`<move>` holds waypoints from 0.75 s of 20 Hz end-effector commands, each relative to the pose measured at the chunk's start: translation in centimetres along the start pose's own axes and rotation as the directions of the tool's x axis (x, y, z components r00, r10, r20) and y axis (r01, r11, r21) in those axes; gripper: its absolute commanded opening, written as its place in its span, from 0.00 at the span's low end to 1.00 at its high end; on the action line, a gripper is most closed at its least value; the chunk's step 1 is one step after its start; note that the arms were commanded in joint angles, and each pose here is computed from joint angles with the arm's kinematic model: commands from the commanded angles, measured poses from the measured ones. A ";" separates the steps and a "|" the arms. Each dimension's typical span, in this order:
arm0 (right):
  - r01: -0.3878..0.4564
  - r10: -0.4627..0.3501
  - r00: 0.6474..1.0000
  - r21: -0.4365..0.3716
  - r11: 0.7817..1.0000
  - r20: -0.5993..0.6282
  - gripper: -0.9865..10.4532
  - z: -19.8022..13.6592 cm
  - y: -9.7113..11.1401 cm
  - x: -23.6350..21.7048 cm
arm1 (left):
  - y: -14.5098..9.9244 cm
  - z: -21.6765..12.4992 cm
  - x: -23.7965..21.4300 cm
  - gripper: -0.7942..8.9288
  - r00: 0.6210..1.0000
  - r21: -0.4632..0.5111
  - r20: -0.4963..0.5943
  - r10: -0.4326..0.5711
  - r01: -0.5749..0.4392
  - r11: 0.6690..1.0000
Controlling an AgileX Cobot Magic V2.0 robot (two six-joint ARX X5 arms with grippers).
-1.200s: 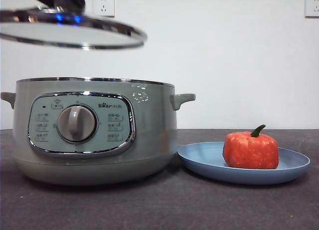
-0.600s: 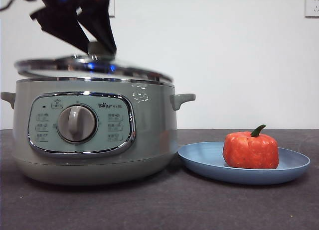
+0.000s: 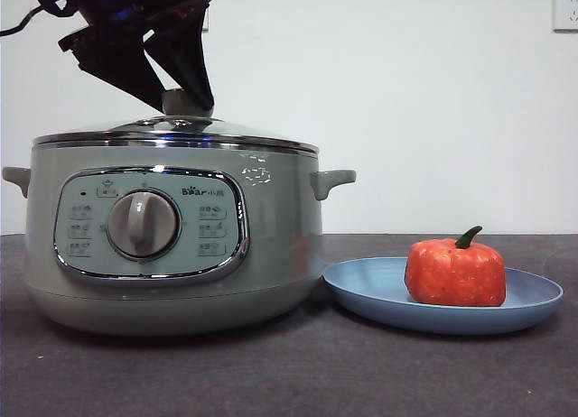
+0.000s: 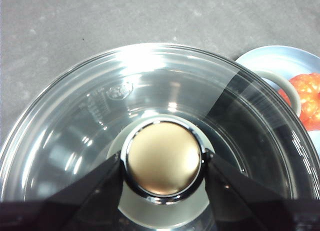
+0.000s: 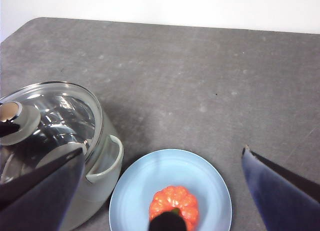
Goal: Take the pumpkin out from the steamer,put the pumpkin in the blue plate,close the lid
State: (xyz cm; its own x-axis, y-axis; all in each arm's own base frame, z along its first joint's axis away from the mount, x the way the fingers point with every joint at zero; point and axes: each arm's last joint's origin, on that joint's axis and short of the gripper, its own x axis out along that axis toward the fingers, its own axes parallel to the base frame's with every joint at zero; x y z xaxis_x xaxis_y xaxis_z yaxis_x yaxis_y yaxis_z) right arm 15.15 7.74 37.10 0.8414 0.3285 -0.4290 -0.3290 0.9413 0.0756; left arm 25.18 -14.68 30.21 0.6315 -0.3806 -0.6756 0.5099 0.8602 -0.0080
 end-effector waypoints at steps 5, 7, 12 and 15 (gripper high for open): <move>0.003 -0.003 1.000 -0.003 1.000 -0.004 0.55 -0.2 0.0 0.1 | 0.0 -0.8 0.7 0.51 0.998 0.028 -0.068 0.011 -0.009 1.000; 0.003 -0.003 1.000 -0.003 1.000 -0.005 0.55 -0.2 0.0 0.1 | 0.0 -0.8 0.7 0.51 0.998 0.029 -0.067 0.011 -0.009 1.000; 0.004 -0.004 1.000 -0.003 1.000 -0.011 0.55 -0.2 0.0 0.1 | 0.0 -0.7 0.6 0.51 0.998 0.028 -0.063 0.012 -0.010 1.000; 0.004 -0.004 1.000 -0.004 1.000 -0.019 0.55 -0.3 0.0 0.1 | 0.0 -0.7 0.1 0.51 0.998 0.029 -0.056 0.011 -0.009 1.000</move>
State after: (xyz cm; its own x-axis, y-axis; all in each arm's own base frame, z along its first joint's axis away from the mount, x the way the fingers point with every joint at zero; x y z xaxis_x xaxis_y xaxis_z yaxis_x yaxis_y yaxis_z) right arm 15.10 7.72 36.98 0.8362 0.3257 -0.4413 -0.3281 0.9418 0.0735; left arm 25.02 -14.55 29.87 0.6117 -0.3554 -0.7067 0.5133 0.8581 0.0127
